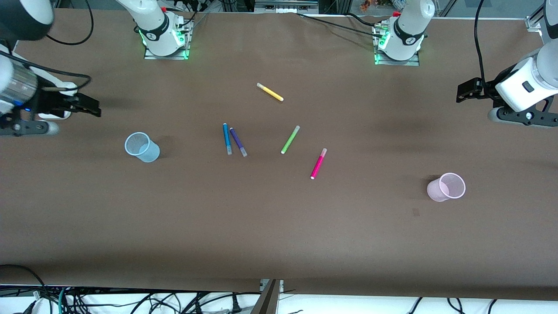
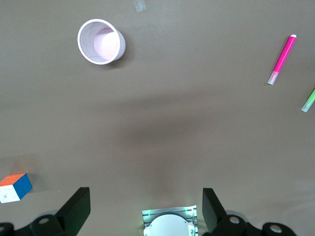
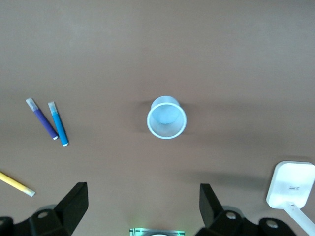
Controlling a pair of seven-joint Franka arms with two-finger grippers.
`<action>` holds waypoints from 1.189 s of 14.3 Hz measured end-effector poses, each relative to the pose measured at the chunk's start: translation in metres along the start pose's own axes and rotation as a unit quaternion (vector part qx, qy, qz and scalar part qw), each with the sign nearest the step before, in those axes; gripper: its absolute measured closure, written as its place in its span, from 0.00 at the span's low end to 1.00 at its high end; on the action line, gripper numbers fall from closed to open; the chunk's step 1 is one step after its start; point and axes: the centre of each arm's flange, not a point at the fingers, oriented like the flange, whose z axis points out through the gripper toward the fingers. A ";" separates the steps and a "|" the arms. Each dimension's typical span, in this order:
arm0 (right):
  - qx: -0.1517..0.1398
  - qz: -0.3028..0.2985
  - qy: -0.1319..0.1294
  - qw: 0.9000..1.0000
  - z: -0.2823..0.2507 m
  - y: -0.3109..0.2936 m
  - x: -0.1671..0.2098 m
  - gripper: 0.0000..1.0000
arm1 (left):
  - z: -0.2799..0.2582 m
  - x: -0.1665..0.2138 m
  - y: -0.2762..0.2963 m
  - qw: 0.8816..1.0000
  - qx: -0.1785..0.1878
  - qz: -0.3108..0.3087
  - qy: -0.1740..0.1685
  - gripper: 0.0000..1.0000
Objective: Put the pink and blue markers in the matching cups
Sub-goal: 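Move the right gripper toward the blue marker while the left gripper reaches pink, then close the right gripper on the blue marker while the left gripper grasps pink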
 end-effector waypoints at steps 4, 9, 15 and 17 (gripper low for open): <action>-0.008 -0.034 -0.035 0.999 0.044 -0.043 0.023 0.00 | 0.000 -0.003 0.008 1.000 -0.002 0.006 -0.010 0.00; -0.017 -0.064 -0.054 0.996 0.107 -0.095 0.053 0.00 | 0.021 0.013 0.041 0.998 -0.040 0.026 -0.035 0.00; -0.024 -0.033 -0.031 0.999 0.205 -0.147 0.075 0.00 | 0.114 0.078 0.112 0.992 -0.054 0.089 -0.077 0.00; -0.028 -0.027 -0.031 0.999 0.233 -0.170 0.071 0.00 | 0.146 0.096 0.143 0.991 -0.056 0.097 -0.079 0.00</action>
